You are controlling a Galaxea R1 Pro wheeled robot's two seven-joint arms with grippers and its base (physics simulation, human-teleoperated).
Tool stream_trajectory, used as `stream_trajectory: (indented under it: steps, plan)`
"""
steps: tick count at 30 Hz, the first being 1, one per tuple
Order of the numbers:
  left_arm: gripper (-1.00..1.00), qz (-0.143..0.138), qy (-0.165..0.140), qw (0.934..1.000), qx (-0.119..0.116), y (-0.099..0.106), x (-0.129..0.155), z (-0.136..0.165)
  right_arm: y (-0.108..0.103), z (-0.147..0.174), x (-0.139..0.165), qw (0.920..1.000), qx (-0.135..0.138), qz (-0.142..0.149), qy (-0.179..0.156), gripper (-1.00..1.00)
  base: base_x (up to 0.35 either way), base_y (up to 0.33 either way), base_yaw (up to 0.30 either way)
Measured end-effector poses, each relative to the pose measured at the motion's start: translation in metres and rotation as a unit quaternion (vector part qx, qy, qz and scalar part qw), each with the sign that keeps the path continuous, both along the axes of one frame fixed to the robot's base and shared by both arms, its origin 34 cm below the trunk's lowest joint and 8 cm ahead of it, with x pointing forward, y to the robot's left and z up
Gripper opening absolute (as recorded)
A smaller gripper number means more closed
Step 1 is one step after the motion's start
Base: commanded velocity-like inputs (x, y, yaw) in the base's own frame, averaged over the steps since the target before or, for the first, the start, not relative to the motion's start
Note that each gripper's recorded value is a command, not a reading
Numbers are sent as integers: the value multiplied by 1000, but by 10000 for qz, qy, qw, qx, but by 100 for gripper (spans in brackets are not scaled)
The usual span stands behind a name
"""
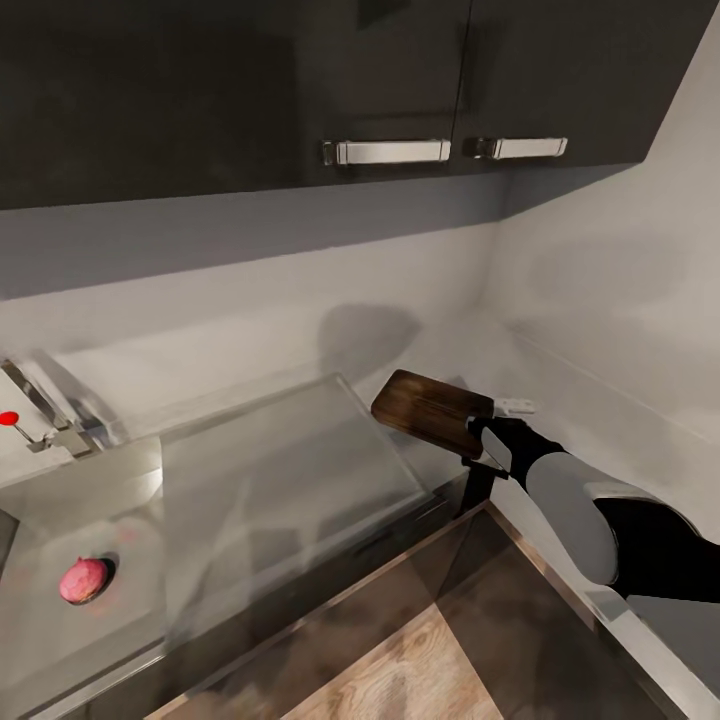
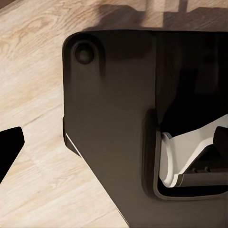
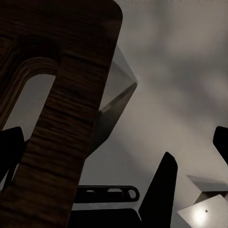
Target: In the kitchen, take the Vidalia onion out of the sink, dice it on the chopping board with the paring knife, put the diced onion into the bowl on the countertop, then place both the paring knife and the chopping board into the sink.
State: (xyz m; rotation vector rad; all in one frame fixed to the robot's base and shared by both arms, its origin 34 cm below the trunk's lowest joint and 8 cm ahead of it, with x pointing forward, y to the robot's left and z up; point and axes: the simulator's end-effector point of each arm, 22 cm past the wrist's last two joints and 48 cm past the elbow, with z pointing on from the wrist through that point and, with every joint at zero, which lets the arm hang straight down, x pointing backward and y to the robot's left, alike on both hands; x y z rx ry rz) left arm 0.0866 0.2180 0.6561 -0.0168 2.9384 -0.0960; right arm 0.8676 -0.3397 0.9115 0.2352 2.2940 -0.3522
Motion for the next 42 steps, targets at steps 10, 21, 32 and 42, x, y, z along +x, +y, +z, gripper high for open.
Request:
stream_trajectory:
  steps: [10, 21, 32, 42]
  plan:
    - [100, 0, 0, 10000, 0, 0, 0, 0, 0, 0, 0, 10000, 6, 1, -7, 100, 0, 0, 0]
    - [100, 0, 0, 10000, 0, 0, 0, 0, 0, -6, -5, 9999, -51, 21, 99, -100, 0, 0, 0]
    - [100, 1, -34, 10000, 1, 0, 2, 0, -10, -4, -9, 9998, -142, -4, 126, -100, 0, 0, 0]
    - [100, -1, -27, 10000, -2, 0, -1, -2, 3, 4, -7, 10000, 44, -13, 42, -100, -28, 7, 0]
